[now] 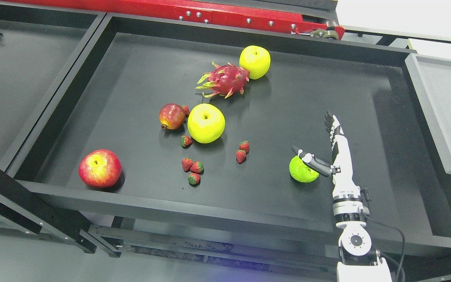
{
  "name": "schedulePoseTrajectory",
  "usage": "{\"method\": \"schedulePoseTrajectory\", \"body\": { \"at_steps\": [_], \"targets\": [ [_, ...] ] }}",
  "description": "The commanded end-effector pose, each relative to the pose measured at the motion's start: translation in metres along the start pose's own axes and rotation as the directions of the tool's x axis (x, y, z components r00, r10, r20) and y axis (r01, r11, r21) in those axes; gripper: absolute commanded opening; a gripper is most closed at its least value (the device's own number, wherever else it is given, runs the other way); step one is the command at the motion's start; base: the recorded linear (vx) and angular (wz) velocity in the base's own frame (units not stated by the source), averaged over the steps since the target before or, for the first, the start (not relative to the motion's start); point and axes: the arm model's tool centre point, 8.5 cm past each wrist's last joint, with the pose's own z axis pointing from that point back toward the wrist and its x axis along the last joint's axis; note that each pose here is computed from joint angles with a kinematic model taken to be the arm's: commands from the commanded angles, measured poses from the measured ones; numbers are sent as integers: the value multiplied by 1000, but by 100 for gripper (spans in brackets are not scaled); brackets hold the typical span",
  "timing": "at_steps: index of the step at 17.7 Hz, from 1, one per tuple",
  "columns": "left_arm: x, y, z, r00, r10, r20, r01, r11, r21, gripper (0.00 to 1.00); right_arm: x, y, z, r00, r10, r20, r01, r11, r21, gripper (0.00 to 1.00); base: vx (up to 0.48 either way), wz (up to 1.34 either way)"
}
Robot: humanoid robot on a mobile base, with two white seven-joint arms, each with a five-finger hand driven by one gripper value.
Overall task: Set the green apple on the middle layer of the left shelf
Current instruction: 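Lower the apple onto the shelf and open the right hand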
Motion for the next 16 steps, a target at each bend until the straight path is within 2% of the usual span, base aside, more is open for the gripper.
{"method": "schedulePoseTrajectory", "body": {
  "at_steps": [1, 5, 16],
  "targets": [
    [1, 11, 1, 1000, -3, 3, 3, 1000, 17, 100, 21, 3, 28, 998, -29, 47, 30, 1000, -11, 100, 0, 0],
    [1, 11, 1, 1000, -3, 3, 3, 1000, 17, 100, 18, -5, 29, 1000, -30, 9, 31, 994, -101, 100, 0, 0],
    [1, 11, 1, 1000, -3, 2, 3, 1000, 17, 100, 14, -1, 34, 996, -91, -13, 90, 993, -73, 100, 0, 0]
  ]
}}
